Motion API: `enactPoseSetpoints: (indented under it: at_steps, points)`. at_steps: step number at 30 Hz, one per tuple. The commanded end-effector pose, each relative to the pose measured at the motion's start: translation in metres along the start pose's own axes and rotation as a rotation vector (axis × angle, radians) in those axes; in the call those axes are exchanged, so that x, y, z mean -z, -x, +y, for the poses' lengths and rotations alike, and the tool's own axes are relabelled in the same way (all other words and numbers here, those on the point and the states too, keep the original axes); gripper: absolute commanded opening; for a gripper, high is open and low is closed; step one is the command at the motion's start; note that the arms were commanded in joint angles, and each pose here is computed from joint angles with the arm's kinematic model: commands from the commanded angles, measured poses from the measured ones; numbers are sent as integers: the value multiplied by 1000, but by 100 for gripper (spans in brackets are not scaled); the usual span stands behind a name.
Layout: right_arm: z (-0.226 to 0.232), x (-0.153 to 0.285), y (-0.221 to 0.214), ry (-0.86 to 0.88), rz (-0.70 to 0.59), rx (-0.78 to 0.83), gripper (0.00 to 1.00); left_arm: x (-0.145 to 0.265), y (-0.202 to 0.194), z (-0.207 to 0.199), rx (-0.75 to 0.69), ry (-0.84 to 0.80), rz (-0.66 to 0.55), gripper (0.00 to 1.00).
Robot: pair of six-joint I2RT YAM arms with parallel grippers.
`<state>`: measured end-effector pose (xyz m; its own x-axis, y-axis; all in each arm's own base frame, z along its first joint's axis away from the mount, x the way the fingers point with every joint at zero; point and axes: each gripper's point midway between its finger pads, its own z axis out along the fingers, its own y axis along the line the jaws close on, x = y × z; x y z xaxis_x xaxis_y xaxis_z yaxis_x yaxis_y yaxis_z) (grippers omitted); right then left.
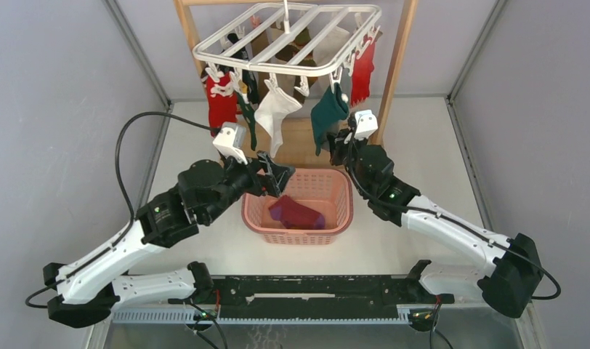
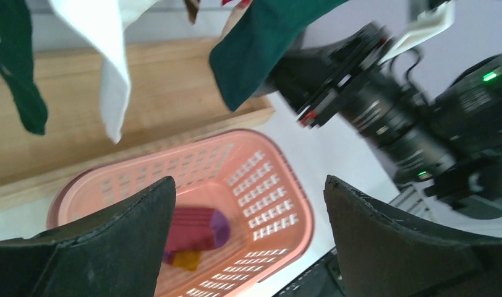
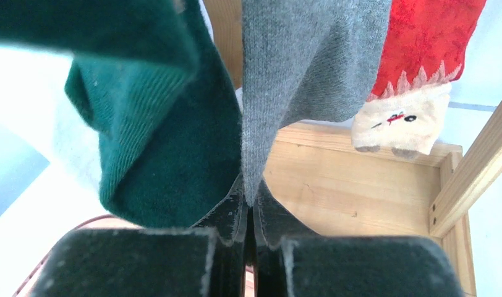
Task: Remove the socks clipped to the hanger
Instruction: Remove the sock from the hanger.
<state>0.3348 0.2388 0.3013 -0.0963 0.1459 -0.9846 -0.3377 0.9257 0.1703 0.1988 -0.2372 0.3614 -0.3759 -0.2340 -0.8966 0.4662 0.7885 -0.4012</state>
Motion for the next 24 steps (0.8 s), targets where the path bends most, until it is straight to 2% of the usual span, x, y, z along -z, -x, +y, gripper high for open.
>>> enactPoseSetpoints:
  at_steps: [1, 11, 19, 24]
  points:
    - [0, 14, 11, -49, -42, 47, 4, 15, 42, -33, 33, -102, -68, 92]
    - [42, 33, 5, 1, -56, 155, 3, 34, 65, -31, 44, -94, -129, 92]
    - [84, 29, 1, 48, -55, 248, 2, 50, 78, -19, 41, -63, -165, 92]
    - [96, 28, -1, 75, -50, 238, 0, 53, 77, -8, 23, -19, -168, 93]
